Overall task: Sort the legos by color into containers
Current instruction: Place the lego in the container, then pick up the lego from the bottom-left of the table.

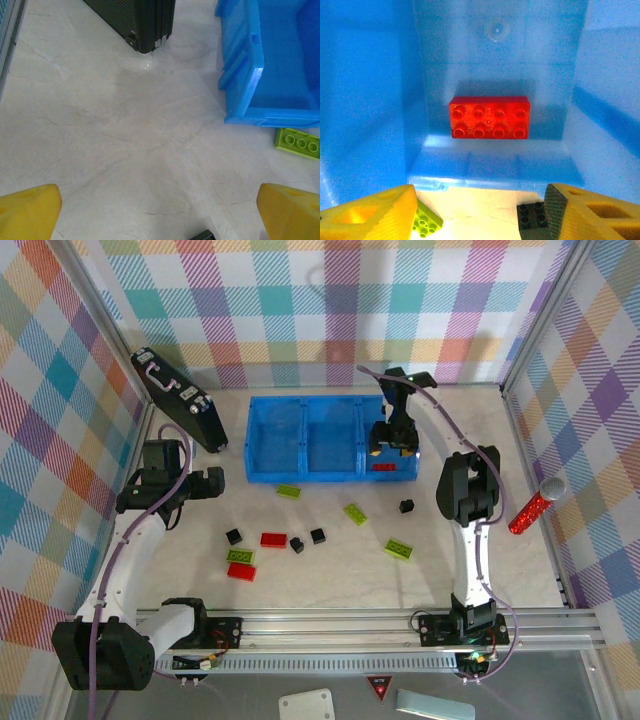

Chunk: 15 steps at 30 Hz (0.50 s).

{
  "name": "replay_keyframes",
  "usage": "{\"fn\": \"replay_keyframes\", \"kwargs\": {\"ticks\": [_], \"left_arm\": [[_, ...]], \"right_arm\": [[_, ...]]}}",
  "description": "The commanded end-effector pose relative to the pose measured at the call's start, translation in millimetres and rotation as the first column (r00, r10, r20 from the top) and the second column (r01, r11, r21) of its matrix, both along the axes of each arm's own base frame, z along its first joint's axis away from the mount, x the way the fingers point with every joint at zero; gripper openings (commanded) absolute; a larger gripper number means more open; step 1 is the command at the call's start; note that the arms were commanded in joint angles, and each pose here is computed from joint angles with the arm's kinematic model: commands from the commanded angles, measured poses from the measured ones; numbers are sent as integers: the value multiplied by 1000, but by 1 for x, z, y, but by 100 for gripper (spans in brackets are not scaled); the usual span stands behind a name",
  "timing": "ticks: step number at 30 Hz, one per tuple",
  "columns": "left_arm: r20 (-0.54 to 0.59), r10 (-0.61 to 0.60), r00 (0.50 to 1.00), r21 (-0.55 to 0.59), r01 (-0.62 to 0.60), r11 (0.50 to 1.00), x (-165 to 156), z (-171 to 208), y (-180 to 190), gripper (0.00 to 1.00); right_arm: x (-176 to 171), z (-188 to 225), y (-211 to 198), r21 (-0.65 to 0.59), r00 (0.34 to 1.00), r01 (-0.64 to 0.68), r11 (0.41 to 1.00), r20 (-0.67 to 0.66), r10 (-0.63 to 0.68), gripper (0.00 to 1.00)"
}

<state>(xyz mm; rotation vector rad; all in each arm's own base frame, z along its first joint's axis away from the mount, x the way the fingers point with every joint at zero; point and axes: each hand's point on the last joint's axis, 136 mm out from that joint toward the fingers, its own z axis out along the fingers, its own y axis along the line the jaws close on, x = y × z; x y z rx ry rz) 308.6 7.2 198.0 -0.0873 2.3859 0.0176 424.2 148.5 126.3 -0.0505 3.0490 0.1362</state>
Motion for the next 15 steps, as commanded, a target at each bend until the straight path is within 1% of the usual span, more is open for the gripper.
{"fn": "replay_keyframes", "kwargs": {"ticks": [1, 7, 9, 15], "left_arm": [[-2, 4, 1000, -10, -4, 1000, -2, -1, 2, 100], [-37, 19, 999, -25, -20, 1000, -4, -8, 2, 100], [-52, 11, 999, -54, -14, 998, -4, -10, -3, 99], [-144, -15, 989, -133, -5, 991, -11, -16, -22, 97]], "right_arm": [[-15, 27, -3, 11, 1000, 15, 1000, 24, -15, 69], [-39, 27, 0, 21, 999, 19, 1000, 28, -20, 69], [-49, 27, 1, 25, 999, 19, 1000, 30, -20, 69], [-84, 17, 5, 35, 1000, 19, 999, 23, -19, 69]]}}
